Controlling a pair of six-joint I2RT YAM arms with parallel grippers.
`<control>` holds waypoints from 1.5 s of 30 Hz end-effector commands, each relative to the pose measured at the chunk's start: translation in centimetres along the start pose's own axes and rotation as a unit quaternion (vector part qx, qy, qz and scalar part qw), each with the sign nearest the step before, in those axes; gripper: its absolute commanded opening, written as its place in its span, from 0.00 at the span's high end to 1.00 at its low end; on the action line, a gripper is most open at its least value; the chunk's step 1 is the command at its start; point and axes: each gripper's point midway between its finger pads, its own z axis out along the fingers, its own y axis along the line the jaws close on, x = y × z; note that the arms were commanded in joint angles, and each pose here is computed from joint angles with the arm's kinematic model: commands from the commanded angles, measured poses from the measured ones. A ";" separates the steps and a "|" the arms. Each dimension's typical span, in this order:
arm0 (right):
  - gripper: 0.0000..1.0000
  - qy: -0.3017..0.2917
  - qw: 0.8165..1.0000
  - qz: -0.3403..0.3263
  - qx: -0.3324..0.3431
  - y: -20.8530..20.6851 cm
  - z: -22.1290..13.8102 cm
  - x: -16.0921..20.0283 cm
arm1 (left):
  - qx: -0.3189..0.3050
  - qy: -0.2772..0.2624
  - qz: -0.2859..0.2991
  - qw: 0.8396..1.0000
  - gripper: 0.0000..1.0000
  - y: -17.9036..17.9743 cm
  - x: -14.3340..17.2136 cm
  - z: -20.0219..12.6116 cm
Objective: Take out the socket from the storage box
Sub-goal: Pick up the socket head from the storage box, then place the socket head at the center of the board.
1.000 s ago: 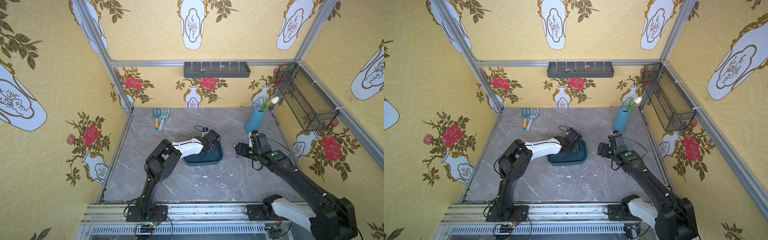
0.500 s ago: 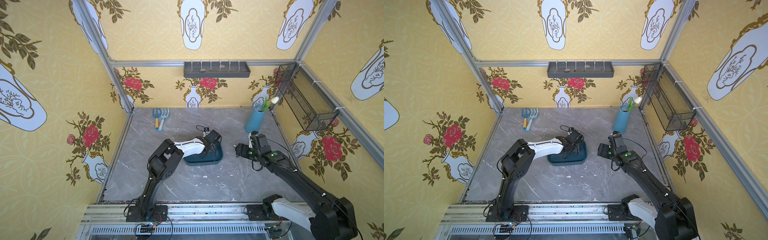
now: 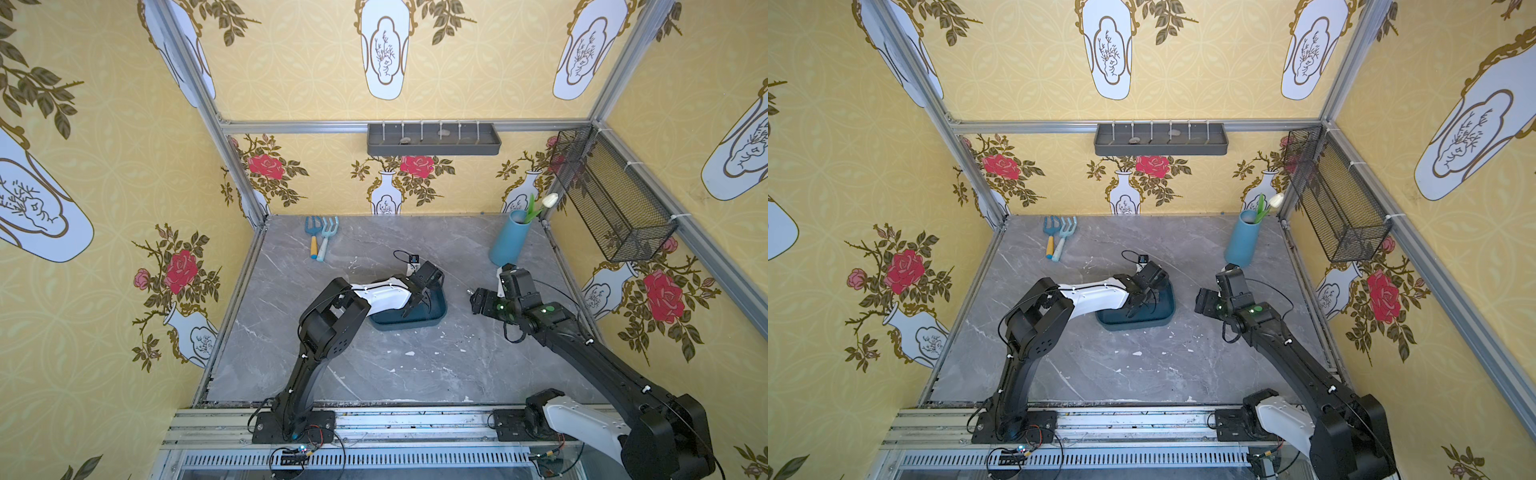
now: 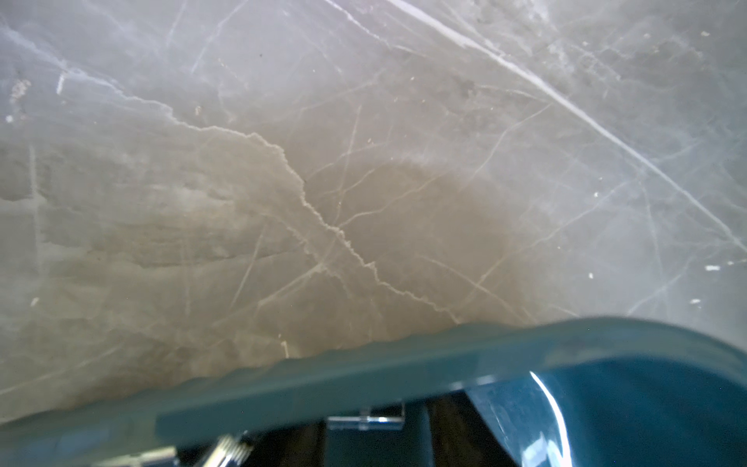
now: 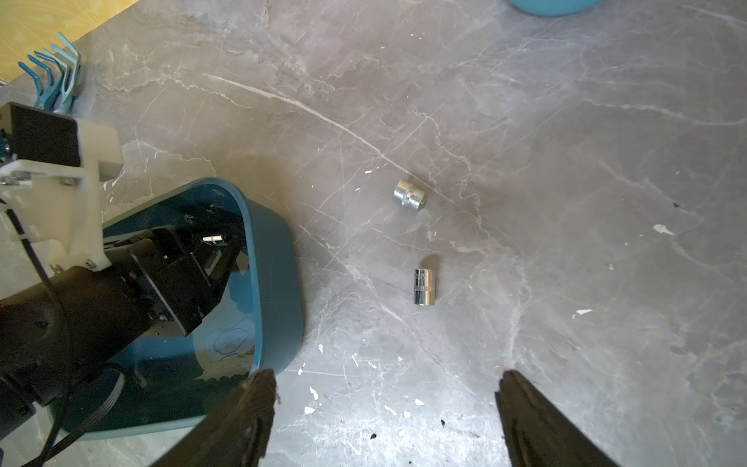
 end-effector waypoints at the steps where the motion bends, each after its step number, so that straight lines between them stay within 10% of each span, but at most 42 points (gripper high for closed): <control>1: 0.10 -0.004 1.000 0.004 -0.005 0.2 0.0 -0.1 | -0.002 0.001 0.011 1.000 0.61 0.3 0.5 0.4; 27: 0.10 -0.002 1.000 0.005 0.001 -0.3 -0.1 0.3 | 0.052 -0.028 0.002 0.998 0.70 0.8 -1.0 -5.9; 45: 0.10 0.002 1.000 0.012 -0.008 0.2 0.2 0.2 | 0.010 -0.080 -0.059 0.995 0.70 9.5 -5.0 -12.3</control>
